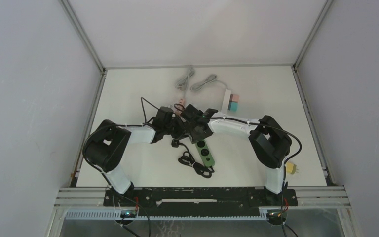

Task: Insert the plug
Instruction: Insert the plug into the socket.

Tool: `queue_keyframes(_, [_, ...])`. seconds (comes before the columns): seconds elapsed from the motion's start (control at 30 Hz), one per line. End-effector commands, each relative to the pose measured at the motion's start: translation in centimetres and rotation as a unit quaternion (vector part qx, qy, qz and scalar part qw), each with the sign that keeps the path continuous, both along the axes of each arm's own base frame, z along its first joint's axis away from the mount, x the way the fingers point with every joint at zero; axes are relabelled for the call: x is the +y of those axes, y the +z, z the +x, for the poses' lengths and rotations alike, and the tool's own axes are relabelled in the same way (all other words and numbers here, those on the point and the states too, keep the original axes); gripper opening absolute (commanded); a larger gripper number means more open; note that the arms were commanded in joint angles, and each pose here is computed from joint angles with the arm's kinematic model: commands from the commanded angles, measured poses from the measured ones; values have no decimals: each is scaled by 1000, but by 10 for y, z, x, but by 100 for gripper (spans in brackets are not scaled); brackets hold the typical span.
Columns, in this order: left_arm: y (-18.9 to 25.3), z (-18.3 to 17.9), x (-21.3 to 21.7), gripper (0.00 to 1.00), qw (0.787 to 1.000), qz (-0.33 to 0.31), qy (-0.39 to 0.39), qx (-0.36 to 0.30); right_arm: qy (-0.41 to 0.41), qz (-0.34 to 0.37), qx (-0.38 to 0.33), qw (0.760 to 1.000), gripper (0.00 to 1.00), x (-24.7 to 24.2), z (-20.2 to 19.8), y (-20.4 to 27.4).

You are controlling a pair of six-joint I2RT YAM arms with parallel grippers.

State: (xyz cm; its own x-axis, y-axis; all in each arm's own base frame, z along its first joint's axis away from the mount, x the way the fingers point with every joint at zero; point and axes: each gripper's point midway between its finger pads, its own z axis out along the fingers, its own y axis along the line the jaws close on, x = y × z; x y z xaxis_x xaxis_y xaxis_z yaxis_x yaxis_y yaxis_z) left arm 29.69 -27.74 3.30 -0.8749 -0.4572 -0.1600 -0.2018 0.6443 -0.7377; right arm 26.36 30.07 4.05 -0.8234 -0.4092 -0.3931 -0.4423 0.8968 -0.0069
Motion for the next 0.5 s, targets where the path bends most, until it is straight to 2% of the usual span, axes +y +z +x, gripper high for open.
queue_keyframes(0.0, [-3,-8,1,27,1000,2,-4,7,7,-36,81,996,63,-15,-38,-19])
queue_keyframes(0.07, [-3,-9,1,27,1000,2,-5,7,1,-28,69,997,69,-13,-33,-9])
queue_keyframes(0.17, [-3,-8,1,27,1000,3,-5,7,-4,-7,48,999,71,-7,-25,10])
queue_keyframes(0.47, [-4,-9,1,28,1000,4,-6,7,-11,44,0,999,68,8,-3,56])
